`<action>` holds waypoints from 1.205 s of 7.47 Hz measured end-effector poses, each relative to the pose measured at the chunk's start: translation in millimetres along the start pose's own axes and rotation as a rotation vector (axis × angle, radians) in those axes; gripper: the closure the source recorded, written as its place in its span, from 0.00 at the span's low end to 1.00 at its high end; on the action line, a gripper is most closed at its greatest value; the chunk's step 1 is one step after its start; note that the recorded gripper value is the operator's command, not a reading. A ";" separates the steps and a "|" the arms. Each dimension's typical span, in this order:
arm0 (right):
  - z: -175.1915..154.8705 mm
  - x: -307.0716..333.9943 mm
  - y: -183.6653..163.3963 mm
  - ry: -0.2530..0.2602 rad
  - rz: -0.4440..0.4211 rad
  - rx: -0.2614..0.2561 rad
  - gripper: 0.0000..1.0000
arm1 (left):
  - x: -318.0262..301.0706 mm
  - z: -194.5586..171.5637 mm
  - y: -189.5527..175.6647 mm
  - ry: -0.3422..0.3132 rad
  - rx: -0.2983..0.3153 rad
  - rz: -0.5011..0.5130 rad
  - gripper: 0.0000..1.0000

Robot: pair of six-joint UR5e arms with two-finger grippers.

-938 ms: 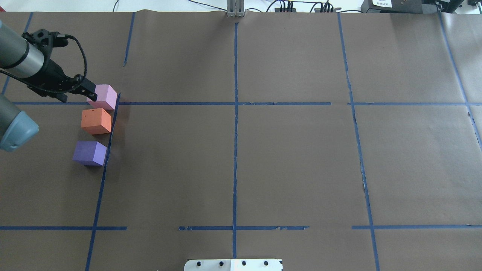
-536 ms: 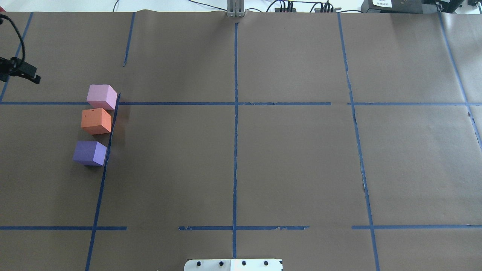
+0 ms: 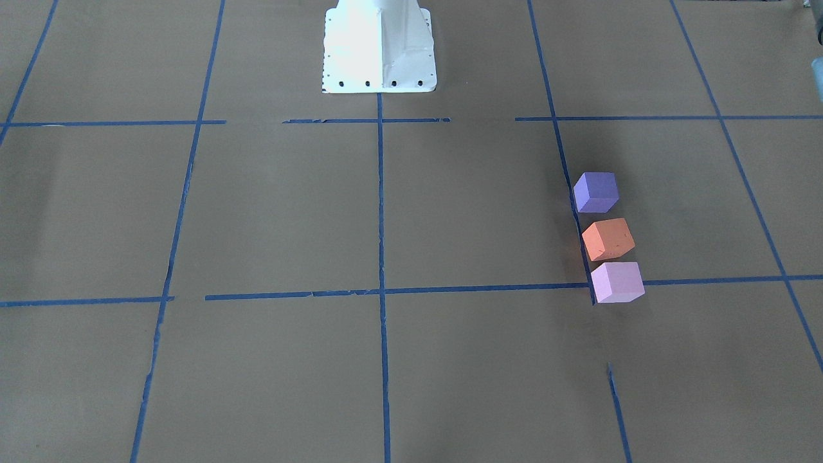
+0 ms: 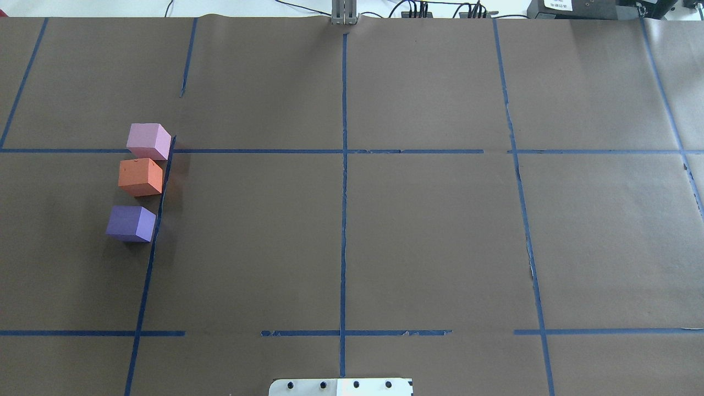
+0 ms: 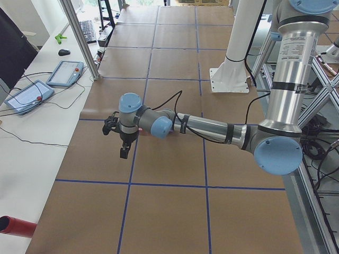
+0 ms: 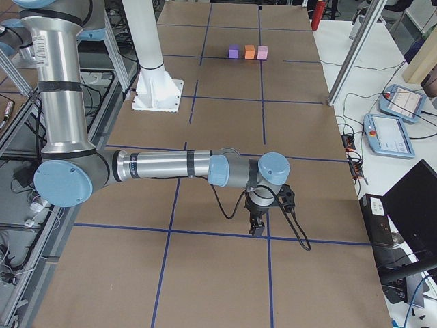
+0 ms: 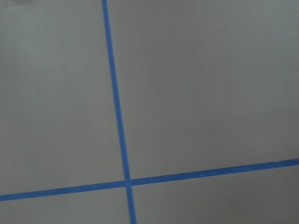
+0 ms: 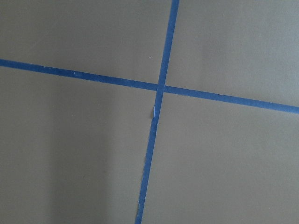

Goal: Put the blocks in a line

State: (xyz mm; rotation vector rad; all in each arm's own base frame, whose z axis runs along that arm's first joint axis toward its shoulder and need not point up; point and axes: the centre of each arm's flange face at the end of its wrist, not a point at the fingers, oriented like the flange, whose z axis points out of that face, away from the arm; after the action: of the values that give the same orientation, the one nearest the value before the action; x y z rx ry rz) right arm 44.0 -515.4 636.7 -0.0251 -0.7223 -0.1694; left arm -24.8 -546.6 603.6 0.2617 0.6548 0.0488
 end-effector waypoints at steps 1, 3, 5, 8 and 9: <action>0.0 0.0 0.0 0.000 0.000 0.000 0.00 | -26.3 0.8 21.2 -0.007 0.023 0.002 0.00; 0.0 0.0 0.0 0.000 0.000 0.000 0.00 | -41.7 5.8 55.1 0.049 0.047 0.008 0.00; -0.1 -0.1 -0.1 0.000 0.000 0.000 0.00 | -36.6 7.8 66.9 0.144 0.027 -0.004 0.00; -0.1 -0.1 -0.1 0.000 0.000 0.000 0.00 | -34.0 10.1 51.8 0.149 -0.069 -0.082 0.00; 0.0 0.0 0.0 0.000 0.000 0.000 0.00 | -32.9 9.4 45.6 0.145 -0.093 -0.102 0.00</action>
State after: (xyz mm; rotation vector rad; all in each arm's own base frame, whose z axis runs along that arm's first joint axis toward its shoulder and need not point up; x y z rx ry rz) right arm 44.0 -515.5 636.7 -0.0250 -0.7223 -0.1694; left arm -43.5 -508.8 641.9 0.1360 0.8072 0.0005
